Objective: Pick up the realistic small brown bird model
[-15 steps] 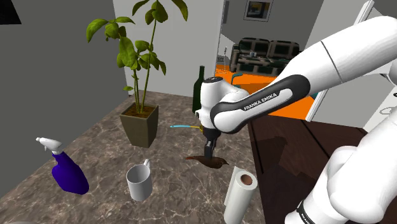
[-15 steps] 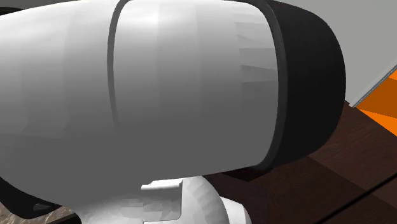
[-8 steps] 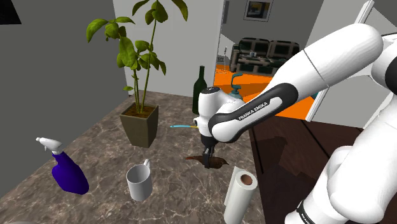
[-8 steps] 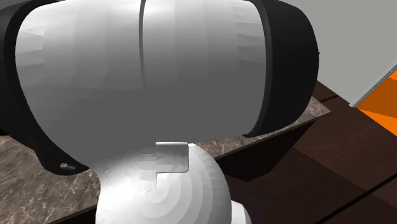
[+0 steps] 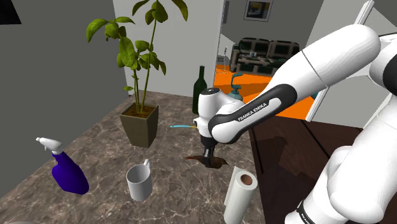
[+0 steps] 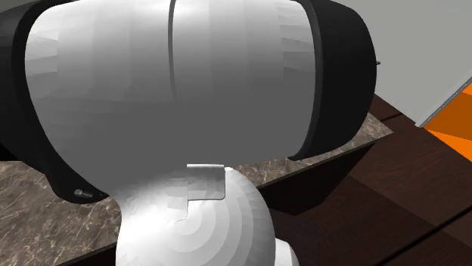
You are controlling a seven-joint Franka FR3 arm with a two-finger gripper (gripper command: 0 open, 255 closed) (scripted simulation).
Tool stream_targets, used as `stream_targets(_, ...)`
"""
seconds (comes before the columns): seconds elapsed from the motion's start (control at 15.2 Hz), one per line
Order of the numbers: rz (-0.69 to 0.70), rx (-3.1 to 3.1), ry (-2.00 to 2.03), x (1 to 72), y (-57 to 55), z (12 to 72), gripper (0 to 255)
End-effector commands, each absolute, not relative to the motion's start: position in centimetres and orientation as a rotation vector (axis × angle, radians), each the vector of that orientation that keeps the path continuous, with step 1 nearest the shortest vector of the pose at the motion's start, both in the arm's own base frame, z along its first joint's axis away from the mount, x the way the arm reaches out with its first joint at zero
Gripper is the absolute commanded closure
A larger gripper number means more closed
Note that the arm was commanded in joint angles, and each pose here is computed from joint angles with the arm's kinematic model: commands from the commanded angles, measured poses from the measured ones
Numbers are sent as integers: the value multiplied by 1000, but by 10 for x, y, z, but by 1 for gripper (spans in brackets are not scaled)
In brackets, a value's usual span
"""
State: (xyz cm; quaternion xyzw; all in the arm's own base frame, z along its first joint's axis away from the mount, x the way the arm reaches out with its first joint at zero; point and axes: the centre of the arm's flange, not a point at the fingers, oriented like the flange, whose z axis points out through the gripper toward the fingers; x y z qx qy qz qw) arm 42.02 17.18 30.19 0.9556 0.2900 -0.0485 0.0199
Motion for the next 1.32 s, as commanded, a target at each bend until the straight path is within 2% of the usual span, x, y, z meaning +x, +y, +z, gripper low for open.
stream_targets(0.0,-152,2965,898,420,171,301,255)
stream_targets(1.25,-152,2965,898,419,171,381,255)
